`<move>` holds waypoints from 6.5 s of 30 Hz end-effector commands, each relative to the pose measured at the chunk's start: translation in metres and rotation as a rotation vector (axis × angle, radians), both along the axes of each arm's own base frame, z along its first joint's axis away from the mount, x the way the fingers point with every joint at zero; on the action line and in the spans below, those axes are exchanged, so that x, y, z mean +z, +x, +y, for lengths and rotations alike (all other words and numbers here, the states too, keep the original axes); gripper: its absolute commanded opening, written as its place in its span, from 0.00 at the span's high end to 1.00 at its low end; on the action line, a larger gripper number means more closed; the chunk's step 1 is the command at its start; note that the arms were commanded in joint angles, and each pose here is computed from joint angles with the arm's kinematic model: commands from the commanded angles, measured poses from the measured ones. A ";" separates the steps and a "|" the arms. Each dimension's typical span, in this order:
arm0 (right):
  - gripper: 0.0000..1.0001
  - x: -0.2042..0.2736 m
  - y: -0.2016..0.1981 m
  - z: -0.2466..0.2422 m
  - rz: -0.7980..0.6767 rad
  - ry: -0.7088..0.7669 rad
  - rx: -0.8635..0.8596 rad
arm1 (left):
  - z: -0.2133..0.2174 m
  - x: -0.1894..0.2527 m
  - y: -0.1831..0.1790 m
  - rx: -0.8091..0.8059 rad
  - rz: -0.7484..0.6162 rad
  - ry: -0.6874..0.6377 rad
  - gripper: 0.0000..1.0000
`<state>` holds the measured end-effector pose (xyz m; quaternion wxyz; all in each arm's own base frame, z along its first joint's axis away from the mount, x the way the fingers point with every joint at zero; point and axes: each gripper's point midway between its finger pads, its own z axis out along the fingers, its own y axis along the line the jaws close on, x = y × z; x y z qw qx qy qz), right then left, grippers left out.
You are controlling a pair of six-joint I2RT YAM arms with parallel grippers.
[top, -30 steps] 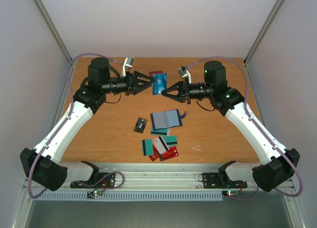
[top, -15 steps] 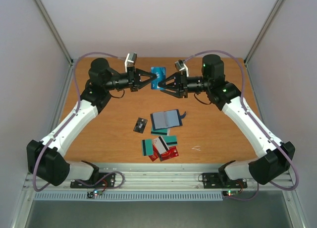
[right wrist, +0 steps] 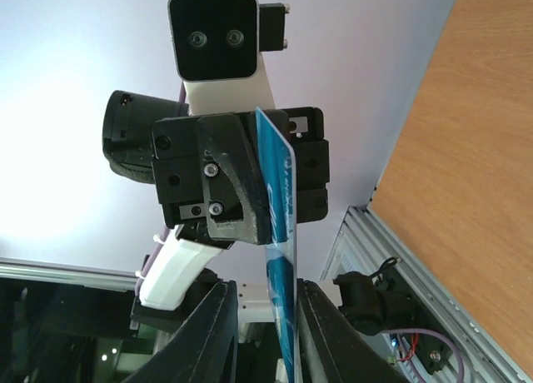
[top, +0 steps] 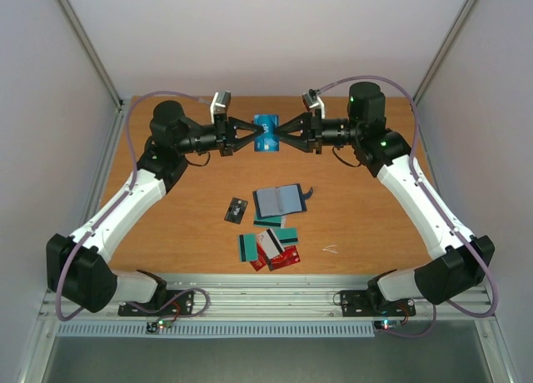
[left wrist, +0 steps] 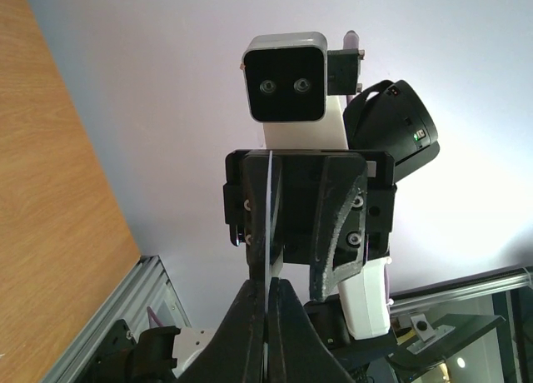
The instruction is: Put the credit cards into the card holder
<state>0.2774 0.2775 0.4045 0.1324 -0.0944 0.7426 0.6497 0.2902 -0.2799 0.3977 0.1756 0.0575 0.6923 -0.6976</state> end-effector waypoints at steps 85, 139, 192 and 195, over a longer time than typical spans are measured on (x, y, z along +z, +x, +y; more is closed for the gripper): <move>0.99 -0.353 0.062 -0.054 0.201 -0.534 -0.066 | 0.007 -0.369 0.012 -0.200 0.397 0.969 0.92; 0.99 -0.367 0.025 -0.029 0.352 -0.415 0.036 | 0.009 -0.383 0.004 -0.216 0.424 0.983 0.94; 0.99 -0.373 0.031 0.008 0.335 -0.458 0.212 | 0.012 -0.384 0.000 -0.265 0.418 1.021 0.94; 0.99 -0.374 0.028 0.013 0.331 -0.460 0.222 | 0.012 -0.382 0.002 -0.265 0.415 1.021 0.94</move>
